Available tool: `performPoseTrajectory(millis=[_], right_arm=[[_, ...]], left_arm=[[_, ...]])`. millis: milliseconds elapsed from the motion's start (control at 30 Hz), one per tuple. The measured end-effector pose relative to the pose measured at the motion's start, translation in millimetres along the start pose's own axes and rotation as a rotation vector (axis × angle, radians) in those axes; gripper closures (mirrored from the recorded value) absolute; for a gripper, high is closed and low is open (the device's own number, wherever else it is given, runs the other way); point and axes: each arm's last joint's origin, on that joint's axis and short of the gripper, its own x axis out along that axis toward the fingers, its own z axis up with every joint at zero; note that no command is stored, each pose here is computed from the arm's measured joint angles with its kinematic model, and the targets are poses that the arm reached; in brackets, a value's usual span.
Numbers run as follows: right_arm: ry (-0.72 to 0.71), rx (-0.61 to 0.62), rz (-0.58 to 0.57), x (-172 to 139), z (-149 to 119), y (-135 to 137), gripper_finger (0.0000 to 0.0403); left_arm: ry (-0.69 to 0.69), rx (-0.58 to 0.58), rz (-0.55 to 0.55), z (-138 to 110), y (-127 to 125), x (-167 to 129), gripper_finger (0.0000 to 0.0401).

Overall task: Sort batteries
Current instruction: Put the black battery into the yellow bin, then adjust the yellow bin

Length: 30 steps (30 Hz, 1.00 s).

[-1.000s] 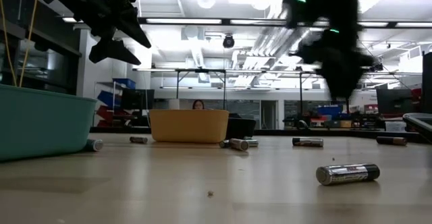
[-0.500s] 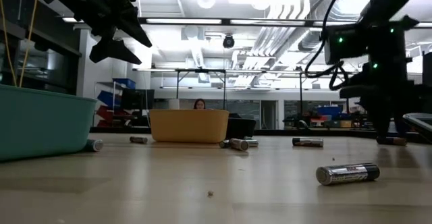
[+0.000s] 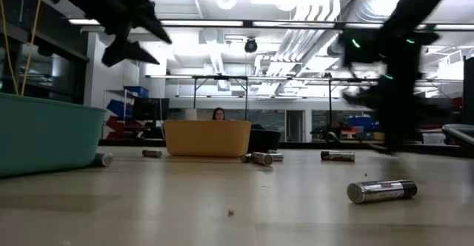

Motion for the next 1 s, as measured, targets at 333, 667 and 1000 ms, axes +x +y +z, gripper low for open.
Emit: performPoseTrajectory(millis=[333,667,1000], right_arm=[[-0.267,-0.107,0.525,-49,42,100,0.0385],[-0.193,-0.392,0.571,-25,51,204,0.0354],[-0.106,-0.444,0.494,-24,65,215,0.0244]], left_arm=[[-0.197,0.128,-0.192,17,-20,-5,0.016],[-0.194,0.134,-0.234,15,-19,-25,0.016],[-0.078,0.173,-0.155,1,-5,-45,0.016]])
